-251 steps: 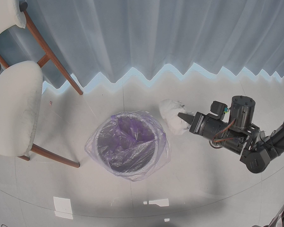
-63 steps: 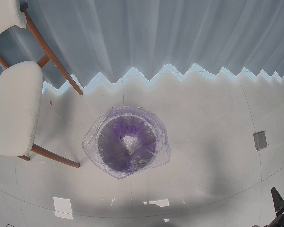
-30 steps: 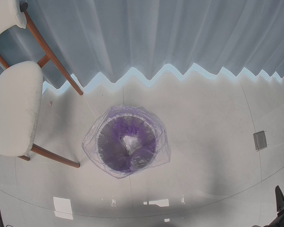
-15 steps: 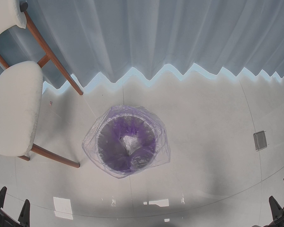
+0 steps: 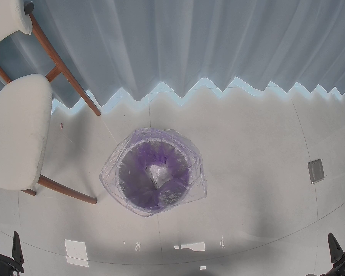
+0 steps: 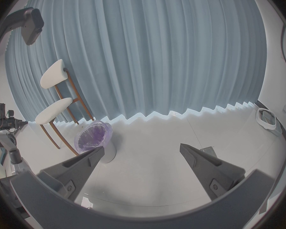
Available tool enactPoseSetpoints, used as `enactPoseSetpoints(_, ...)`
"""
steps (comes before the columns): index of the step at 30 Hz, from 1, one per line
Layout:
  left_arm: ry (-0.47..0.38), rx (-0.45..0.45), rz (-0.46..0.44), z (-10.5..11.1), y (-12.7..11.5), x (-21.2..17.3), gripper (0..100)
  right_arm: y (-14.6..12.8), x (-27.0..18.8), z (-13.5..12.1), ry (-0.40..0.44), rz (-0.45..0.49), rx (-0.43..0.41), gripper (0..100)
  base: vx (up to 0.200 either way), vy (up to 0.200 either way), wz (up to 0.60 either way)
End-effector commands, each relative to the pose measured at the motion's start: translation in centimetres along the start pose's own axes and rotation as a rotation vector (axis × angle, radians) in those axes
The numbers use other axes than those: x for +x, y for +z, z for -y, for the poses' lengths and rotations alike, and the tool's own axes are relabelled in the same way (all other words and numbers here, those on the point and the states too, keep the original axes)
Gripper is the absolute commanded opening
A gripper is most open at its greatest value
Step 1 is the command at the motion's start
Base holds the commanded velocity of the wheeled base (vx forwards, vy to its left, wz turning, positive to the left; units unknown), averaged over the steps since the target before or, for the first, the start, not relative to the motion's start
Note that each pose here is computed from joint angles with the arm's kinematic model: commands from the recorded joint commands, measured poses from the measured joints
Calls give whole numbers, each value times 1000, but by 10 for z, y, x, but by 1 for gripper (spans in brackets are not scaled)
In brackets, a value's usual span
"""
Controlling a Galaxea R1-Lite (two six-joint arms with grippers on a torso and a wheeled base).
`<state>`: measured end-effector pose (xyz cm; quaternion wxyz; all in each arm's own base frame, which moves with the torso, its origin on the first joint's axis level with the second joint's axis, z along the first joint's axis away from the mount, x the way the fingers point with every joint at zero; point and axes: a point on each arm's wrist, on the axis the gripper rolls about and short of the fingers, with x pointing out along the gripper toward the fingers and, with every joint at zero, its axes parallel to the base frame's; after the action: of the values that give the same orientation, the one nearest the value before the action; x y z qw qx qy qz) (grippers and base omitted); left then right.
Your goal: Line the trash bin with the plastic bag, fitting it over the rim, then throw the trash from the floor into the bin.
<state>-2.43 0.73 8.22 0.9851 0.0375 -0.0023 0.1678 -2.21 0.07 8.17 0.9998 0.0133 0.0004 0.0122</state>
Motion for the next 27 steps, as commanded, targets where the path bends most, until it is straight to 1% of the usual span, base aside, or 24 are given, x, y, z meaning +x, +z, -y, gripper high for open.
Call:
enactPoseSetpoints(1, -285, 61, 26, 7, -5, -1, 100, -6, -1, 0, -1, -1, -25, 100, 0, 0, 0)
enactPoseSetpoints(3, -388, 30, 24, 9, -5, -1, 100, -6, -1, 0, -1, -1, -25, 100, 0, 0, 0)
enactPoseSetpoints(4, -399, 17, 23, 9, -5, -2, 100, -6, -1, 0, -1, -1, -25, 100, 0, 0, 0)
enactPoseSetpoints(5, -409, -37, 11, 9, -5, -2, 100, -6, -1, 1, -3, -1, -24, 100, 0, 0, 0)
enactPoseSetpoints(9, -363, -27, 8, 8, -6, -1, 100, -6, -1, 1, -5, -1, -20, 100, 0, 0, 0)
enactPoseSetpoints(11, -355, -26, 8, 8, -6, -1, 100, -6, -1, 1, -3, -1, -22, 100, 0, 0, 0)
enactPoseSetpoints(12, -253, -41, 0, 6, -6, 0, 100, -6, -1, 1, -5, -1, -20, 100, 0, 0, 0)
enactPoseSetpoints(14, -152, -81, -6, 4, -6, 0, 100, -6, -1, 1, -6, 1, -14, 100, 0, 0, 0)
enactPoseSetpoints(15, -119, -92, -11, 3, -6, 0, 100, -6, -1, 1, -12, 1, -11, 100, 0, 0, 0)
enactPoseSetpoints(17, -96, -93, -11, 3, -6, 0, 100, -6, -1, 1, -26, 1, -1, 100, 0, 0, 0)
enactPoseSetpoints(19, -100, -81, -11, 3, -6, 0, 100, -6, -1, 1, -28, 1, 1, 100, 0, 0, 0)
enactPoseSetpoints(20, -103, -58, -10, 3, -6, 0, 100, -6, -1, 1, -28, 1, 1, 100, 0, 0, 0)
enactPoseSetpoints(22, -121, -40, -8, 3, -6, 0, 100, -6, -1, 1, -28, 0, -1, 100, 0, 0, 0)
enactPoseSetpoints(23, -235, -40, -1, 6, -6, 0, 100, -6, -1, 1, -28, 0, -1, 100, 0, 0, 0)
enactPoseSetpoints(24, -276, -45, 0, 7, -6, -1, 100, -6, -1, 1, -28, 0, -2, 100, 0, 0, 0)
enactPoseSetpoints(25, -407, -58, -8, 10, -7, -2, 100, -6, -1, 1, -28, 0, -5, 100, 0, 0, 0)
enactPoseSetpoints(26, -435, -49, -30, 10, -9, -2, 100, -6, -1, 1, -28, 1, -8, 100, 0, 0, 0)
enactPoseSetpoints(27, -427, -47, -48, 10, -11, -2, 100, -6, -1, 1, -26, -1, -10, 100, 0, 0, 0)
